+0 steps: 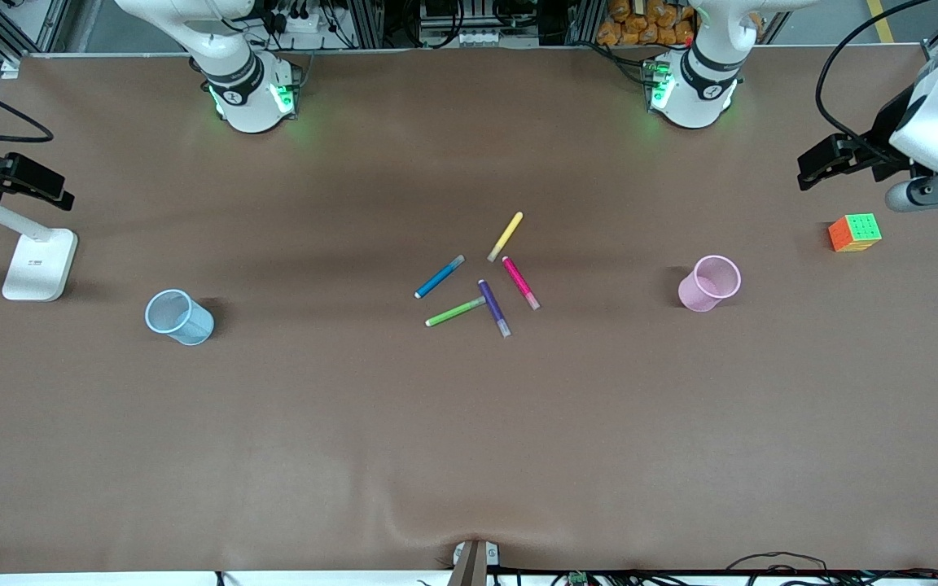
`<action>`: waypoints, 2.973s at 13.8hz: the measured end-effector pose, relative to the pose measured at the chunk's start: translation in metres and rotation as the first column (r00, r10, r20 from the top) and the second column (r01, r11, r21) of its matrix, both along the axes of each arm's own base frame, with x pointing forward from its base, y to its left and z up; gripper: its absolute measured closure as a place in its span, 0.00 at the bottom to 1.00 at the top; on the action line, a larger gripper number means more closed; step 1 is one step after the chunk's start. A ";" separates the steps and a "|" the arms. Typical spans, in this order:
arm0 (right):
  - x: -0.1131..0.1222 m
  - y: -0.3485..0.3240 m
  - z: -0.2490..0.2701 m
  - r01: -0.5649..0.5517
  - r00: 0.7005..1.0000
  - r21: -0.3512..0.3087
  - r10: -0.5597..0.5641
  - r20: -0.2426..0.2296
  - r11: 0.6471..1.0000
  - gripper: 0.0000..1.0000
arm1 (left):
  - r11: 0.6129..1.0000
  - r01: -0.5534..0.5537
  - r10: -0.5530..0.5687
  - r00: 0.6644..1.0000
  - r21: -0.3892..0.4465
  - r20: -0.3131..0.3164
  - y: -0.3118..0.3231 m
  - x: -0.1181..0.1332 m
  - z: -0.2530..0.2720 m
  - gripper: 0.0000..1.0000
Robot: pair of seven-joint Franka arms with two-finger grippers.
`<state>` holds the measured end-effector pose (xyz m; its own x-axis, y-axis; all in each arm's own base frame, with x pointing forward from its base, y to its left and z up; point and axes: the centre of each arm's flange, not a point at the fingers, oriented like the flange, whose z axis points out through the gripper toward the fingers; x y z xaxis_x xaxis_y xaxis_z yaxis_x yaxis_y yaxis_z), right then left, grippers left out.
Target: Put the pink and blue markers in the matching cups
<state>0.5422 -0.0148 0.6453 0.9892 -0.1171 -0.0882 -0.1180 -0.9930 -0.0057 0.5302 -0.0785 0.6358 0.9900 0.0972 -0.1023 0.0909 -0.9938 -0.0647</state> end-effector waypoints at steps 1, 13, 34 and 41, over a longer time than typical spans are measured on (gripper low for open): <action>0.000 0.000 0.000 0.000 1.000 0.000 0.000 0.000 1.000 0.00 | 1.000 0.002 -0.002 1.000 0.000 -0.009 -0.001 0.003 -0.005 0.00; 0.043 -0.010 -0.103 0.013 0.979 -0.035 -0.020 -0.203 0.999 0.00 | 0.998 0.026 -0.031 0.995 -0.054 -0.098 -0.021 0.019 -0.045 0.00; 0.038 0.129 -0.261 0.353 0.879 -0.159 -0.385 -0.280 0.922 0.00 | 0.994 -0.105 0.089 0.918 -0.021 -0.386 -0.165 0.046 -0.248 0.00; 0.010 0.235 -0.284 0.517 0.831 -0.169 -0.539 -0.133 0.839 0.00 | 0.996 -0.083 0.066 0.924 -0.029 -0.376 -0.184 0.051 -0.265 0.00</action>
<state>0.5522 0.2200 0.3610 0.7441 -0.6382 -0.1977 -0.6129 -0.7698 0.1781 0.5814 -0.2625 0.3705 0.8689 0.1563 -0.4697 0.1421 -0.9877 -0.0657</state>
